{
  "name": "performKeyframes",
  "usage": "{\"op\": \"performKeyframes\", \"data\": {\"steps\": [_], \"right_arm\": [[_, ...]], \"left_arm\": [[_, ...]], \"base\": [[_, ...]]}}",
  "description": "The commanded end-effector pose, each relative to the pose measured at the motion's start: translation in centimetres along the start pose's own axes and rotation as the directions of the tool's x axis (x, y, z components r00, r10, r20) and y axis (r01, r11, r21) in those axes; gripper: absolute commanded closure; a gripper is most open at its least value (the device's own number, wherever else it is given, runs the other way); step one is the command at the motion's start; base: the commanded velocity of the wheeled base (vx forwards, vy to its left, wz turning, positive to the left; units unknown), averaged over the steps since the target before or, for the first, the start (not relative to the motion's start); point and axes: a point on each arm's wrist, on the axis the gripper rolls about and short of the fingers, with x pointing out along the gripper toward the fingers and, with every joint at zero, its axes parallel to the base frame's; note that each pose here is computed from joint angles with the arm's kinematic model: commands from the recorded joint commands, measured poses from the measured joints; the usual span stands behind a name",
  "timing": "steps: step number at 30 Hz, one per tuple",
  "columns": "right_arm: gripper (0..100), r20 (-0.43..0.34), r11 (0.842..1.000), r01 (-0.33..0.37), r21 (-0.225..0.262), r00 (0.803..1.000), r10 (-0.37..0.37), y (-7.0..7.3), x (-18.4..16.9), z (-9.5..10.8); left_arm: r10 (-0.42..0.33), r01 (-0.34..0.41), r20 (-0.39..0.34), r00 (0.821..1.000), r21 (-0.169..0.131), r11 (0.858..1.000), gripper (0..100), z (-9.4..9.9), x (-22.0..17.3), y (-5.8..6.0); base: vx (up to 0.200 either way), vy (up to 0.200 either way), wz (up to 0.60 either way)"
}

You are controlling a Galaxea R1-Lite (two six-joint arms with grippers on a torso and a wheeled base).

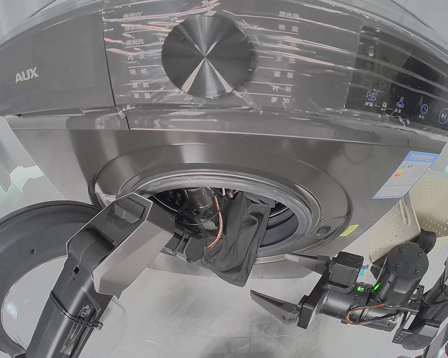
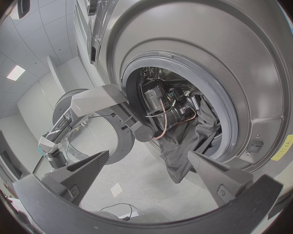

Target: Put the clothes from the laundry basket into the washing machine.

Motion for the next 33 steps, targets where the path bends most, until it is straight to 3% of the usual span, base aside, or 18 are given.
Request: {"op": "performKeyframes", "data": {"steps": [1,3,4,5,6,8,9,11,13,14,15,17,22,26,33], "right_arm": [[0,-0.002,1.000,-0.001,0.000,1.000,0.001,0.0,0.1,-0.1],[0,-0.002,1.000,-0.001,0.000,1.000,0.001,0.0,0.1,-0.1],[0,-0.004,1.000,-0.001,0.000,1.000,0.001,0.0,0.1,-0.1],[0,-0.004,1.000,-0.001,0.000,1.000,0.001,0.0,0.1,-0.1],[0,-0.004,1.000,-0.001,0.000,1.000,0.001,0.0,0.1,-0.1],[0,-0.002,1.000,-0.001,-0.001,1.000,0.001,0.0,0.1,-0.1],[0,-0.001,1.000,-0.001,-0.001,1.000,0.001,0.0,0.1,0.0],[0,0.001,1.000,-0.001,-0.001,1.000,0.001,0.0,0.2,0.0],[0,0.001,1.000,-0.001,-0.001,1.000,0.001,0.0,0.2,0.0],[0,-0.001,1.000,-0.003,-0.002,1.000,0.003,0.0,0.2,-0.1],[0,-0.001,1.000,-0.003,-0.002,1.000,0.003,0.0,0.2,-0.1],[0,0.000,1.000,-0.010,0.001,1.000,0.010,0.2,0.2,0.0],[0,-0.001,1.000,-0.016,0.001,1.000,0.016,0.4,0.2,-0.1],[0,-0.009,1.000,-0.015,0.004,1.000,0.015,0.4,0.4,-0.3],[0,-0.010,1.000,-0.023,0.003,1.000,0.023,0.6,0.4,-0.3]], "left_arm": [[0.035,-0.035,0.000,0.999,0.007,0.999,100,-0.6,0.4,1.0],[0.043,-0.042,-0.011,0.999,0.010,0.999,100,-0.5,0.2,1.2],[0.044,-0.044,-0.013,0.999,0.011,0.999,0,-0.5,0.2,1.3],[0.044,-0.044,-0.013,0.999,0.011,0.999,0,-0.5,0.2,1.3],[0.047,-0.047,-0.036,0.998,0.014,0.999,0,0.9,-0.4,1.3],[0.051,-0.050,-0.065,0.997,0.018,0.999,0,1.8,-1.0,1.3],[0.046,-0.043,-0.128,0.991,0.022,0.999,0,2.5,-2.0,1.3],[0.046,-0.039,-0.220,0.974,0.036,0.999,0,3.0,-3.6,1.1],[0.030,-0.020,-0.268,0.963,0.037,0.999,0,3.4,-4.6,1.1],[0.014,-0.002,-0.323,0.946,0.036,0.999,0,3.8,-5.8,1.0],[0.014,-0.002,-0.323,0.946,0.036,0.999,0,3.8,-5.8,1.0],[-0.012,0.028,-0.399,0.917,0.035,0.999,0,4.4,-7.9,0.6],[-0.045,0.071,-0.513,0.857,0.031,0.997,0,2.8,-10.9,0.3],[-0.043,0.082,-0.580,0.813,0.041,0.996,0,0.1,-12.2,0.3],[-0.026,0.087,-0.608,0.793,0.071,0.994,0,-2.7,-12.3,0.9]], "base": [[0.000,0.000,0.00],[0.000,0.000,0.00],[0.000,0.000,0.00],[0.000,0.000,0.00],[0.000,0.000,0.00],[0.000,0.000,0.00],[0.000,0.000,0.00],[0.000,0.000,0.00],[0.000,0.000,0.00],[0.000,0.000,0.00],[0.000,0.000,0.00],[0.000,0.000,0.00],[0.000,0.000,0.00],[0.000,0.000,0.00],[0.000,0.000,0.00]]}}
